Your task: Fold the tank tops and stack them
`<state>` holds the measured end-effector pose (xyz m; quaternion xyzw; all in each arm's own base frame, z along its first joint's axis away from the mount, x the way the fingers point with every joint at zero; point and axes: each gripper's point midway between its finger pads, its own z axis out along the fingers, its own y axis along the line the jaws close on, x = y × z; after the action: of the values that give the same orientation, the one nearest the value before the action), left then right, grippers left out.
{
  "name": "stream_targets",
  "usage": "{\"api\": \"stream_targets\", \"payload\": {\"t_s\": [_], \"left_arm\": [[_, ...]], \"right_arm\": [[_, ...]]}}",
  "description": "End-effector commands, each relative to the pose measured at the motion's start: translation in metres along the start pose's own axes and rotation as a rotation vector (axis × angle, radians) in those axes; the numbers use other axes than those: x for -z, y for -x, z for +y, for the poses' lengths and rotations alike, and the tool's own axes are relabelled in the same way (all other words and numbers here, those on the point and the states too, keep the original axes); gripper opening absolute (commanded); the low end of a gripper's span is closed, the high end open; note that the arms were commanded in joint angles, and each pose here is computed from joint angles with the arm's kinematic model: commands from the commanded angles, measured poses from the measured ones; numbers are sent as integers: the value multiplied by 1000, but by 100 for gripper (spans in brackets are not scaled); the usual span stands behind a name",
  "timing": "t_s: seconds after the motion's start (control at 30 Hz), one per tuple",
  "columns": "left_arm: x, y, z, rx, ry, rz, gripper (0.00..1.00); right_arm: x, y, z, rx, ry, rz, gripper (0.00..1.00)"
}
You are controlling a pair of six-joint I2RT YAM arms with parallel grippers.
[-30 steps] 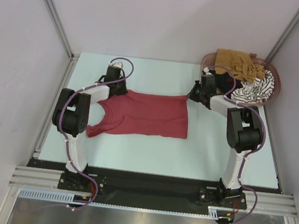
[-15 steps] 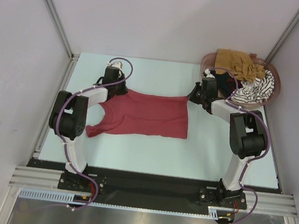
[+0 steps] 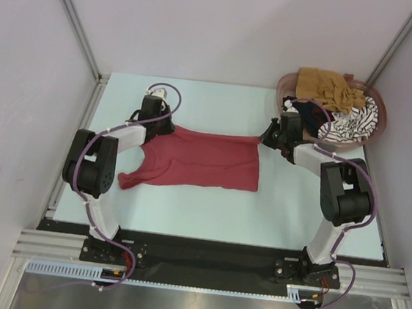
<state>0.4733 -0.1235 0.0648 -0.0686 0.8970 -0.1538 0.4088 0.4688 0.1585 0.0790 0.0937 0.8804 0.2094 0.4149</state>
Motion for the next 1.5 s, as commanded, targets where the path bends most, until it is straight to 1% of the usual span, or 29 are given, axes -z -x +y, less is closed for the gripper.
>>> {"api": "stream_targets", "payload": {"t_s": [0.0, 0.1, 0.3, 0.57, 0.8, 0.93, 1.1, 1.23, 1.47], "left_arm": [[21, 32, -14, 3, -53, -97, 0], [28, 32, -15, 3, -61, -109, 0], [39, 7, -5, 18, -46, -90, 0], [52, -9, -8, 24, -67, -77, 0], [60, -39, 2, 56, -28, -9, 0], [69, -43, -2, 56, -38, -13, 1], [76, -58, -5, 48, -31, 26, 0], [76, -70, 0, 52, -15, 44, 0], [85, -73, 2, 59, -6, 35, 0]], "right_arm": [[17, 18, 12, -7, 39, -72, 0], [25, 19, 14, -7, 49, -82, 0], [38, 9, 12, -18, 48, -72, 0], [55, -12, 12, 13, 28, -47, 0], [66, -30, 5, 26, 3, -20, 0], [69, -37, -1, 24, -16, -13, 0], [73, -40, -3, 26, -20, -7, 0], [77, -45, -4, 26, -21, -6, 0], [84, -49, -7, 30, -30, -7, 0]]}}
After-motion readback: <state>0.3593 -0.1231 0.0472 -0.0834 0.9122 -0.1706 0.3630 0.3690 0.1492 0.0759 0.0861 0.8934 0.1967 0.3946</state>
